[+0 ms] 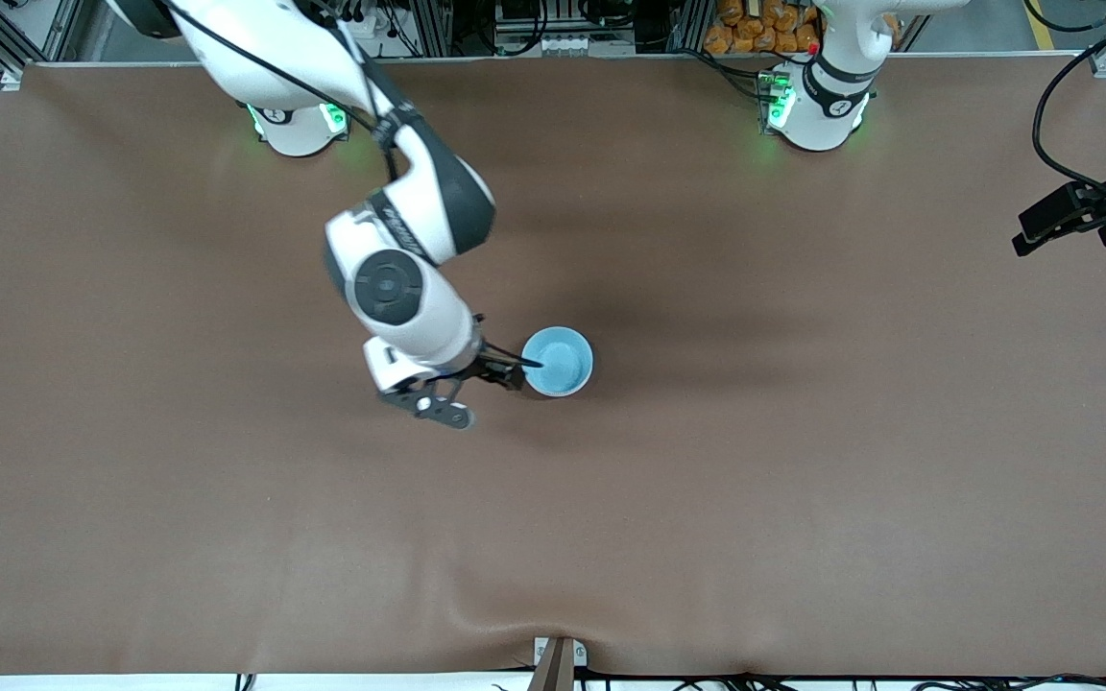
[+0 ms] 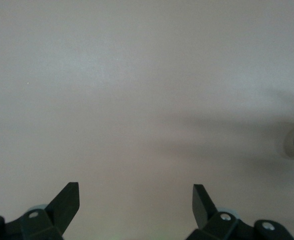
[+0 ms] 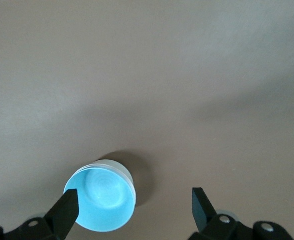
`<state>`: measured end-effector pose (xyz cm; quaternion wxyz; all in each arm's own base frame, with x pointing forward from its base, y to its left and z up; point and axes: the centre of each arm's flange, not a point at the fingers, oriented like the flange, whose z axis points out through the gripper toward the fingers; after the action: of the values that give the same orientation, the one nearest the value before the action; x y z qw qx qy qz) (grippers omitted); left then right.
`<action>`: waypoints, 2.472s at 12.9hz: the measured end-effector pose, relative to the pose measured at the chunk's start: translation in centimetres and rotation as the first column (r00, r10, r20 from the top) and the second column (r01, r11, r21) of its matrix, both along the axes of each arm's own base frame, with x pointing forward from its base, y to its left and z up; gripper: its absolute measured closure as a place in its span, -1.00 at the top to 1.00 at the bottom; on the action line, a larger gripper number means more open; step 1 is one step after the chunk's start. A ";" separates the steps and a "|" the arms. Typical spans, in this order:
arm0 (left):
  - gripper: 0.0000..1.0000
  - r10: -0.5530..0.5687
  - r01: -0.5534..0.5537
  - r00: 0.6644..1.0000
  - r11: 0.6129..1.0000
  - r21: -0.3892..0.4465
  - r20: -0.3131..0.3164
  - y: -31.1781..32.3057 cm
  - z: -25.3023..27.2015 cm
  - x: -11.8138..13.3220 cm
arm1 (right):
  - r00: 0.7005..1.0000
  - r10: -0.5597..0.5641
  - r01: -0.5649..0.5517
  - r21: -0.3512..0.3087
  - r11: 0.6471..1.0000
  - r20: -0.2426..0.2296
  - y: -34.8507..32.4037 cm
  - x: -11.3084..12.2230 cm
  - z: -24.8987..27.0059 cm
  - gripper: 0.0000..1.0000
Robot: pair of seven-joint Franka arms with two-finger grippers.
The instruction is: Stack pink and blue bowls on white bowl
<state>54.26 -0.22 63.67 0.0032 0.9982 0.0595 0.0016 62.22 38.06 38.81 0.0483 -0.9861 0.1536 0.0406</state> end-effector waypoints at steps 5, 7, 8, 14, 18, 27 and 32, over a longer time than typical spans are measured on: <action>1.00 0.000 0.000 1.000 1.000 0.000 -0.004 0.0 -0.3 0.1 | 0.996 0.083 -0.082 0.054 0.995 -0.012 -10.4 3.7 7.5 1.00; 1.00 0.001 -0.001 1.000 1.000 0.000 -0.005 0.0 -0.3 0.1 | 0.997 0.067 -0.065 0.072 0.995 -0.029 -15.5 4.2 10.3 1.00; 1.00 0.001 -0.001 1.000 1.000 0.000 -0.005 0.0 -0.3 0.1 | 0.999 0.046 -0.045 0.071 0.996 -0.012 -17.5 4.5 11.7 1.00; 1.00 0.002 -0.002 1.000 1.000 0.000 -0.003 0.1 -0.3 0.2 | 0.998 0.046 -0.041 -0.133 0.990 0.033 -24.7 1.7 19.8 1.00; 1.00 0.007 -0.007 1.000 1.000 0.000 0.000 0.4 -0.2 0.2 | 0.997 0.062 -0.053 -0.187 0.981 0.042 -25.8 -3.2 25.1 1.00; 1.00 0.013 -0.013 1.000 1.000 0.000 0.011 1.0 0.3 0.2 | 0.982 0.182 -0.168 -0.201 0.965 0.054 -33.3 -8.0 23.3 1.00; 1.00 0.003 -0.003 1.000 1.000 0.000 0.011 0.5 0.2 0.2 | 0.973 0.200 -0.179 -0.167 0.970 0.115 -35.1 -7.7 25.0 1.00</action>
<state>54.49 0.31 63.90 0.0034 0.9981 0.0609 0.0069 54.51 2.99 63.80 -0.0229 -0.9976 0.0576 -0.0317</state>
